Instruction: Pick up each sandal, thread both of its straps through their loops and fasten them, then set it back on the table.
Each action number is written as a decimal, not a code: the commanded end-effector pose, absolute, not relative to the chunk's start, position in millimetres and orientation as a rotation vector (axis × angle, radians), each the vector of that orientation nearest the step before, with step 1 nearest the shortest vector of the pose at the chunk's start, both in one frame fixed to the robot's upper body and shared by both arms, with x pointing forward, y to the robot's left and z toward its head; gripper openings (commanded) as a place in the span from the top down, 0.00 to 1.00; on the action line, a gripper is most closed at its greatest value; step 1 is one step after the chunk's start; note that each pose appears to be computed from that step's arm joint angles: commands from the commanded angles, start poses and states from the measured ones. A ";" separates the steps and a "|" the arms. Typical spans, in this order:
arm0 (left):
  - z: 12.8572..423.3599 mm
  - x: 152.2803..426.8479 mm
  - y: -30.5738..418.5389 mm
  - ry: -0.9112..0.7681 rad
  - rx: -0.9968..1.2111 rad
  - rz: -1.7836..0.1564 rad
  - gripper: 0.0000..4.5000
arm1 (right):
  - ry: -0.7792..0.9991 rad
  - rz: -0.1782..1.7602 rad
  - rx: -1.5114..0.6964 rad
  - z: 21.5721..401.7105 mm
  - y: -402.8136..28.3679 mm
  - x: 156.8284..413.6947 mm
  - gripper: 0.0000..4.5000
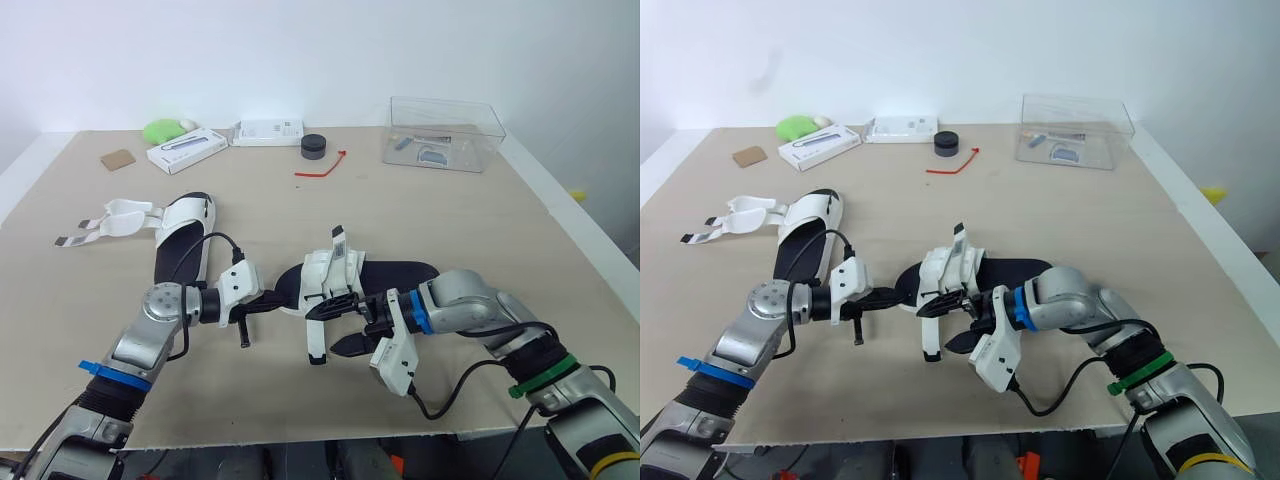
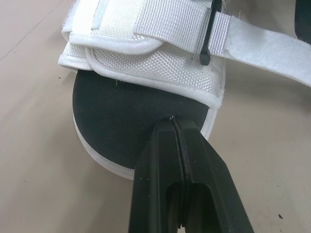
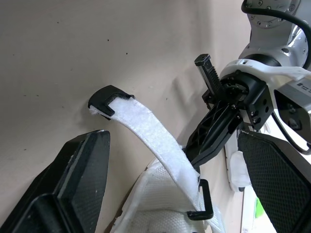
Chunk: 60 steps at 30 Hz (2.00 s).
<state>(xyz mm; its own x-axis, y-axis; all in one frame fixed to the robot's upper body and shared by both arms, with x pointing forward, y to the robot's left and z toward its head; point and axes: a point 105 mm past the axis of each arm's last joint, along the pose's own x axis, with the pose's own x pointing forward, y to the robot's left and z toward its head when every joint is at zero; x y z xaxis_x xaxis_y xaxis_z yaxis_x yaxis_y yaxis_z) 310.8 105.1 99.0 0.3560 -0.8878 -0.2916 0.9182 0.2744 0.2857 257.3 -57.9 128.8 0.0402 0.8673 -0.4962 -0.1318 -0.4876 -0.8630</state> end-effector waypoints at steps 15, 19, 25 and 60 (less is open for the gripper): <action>76.4 305.0 115.2 0.191 0.450 -1.193 1.00 | -0.814 1.609 -1.521 125.6 -44.6 259.4 0.32; 75.1 303.5 115.3 0.196 0.450 -1.192 1.00 | -0.808 1.615 -1.503 125.1 -43.1 259.3 0.67; 73.6 301.9 115.3 0.200 0.449 -1.193 1.00 | -0.771 1.618 -1.418 126.5 -41.1 258.5 0.99; 70.1 303.2 115.0 0.208 0.437 -1.184 1.00 | -0.046 1.143 -0.425 180.3 -46.8 359.2 0.99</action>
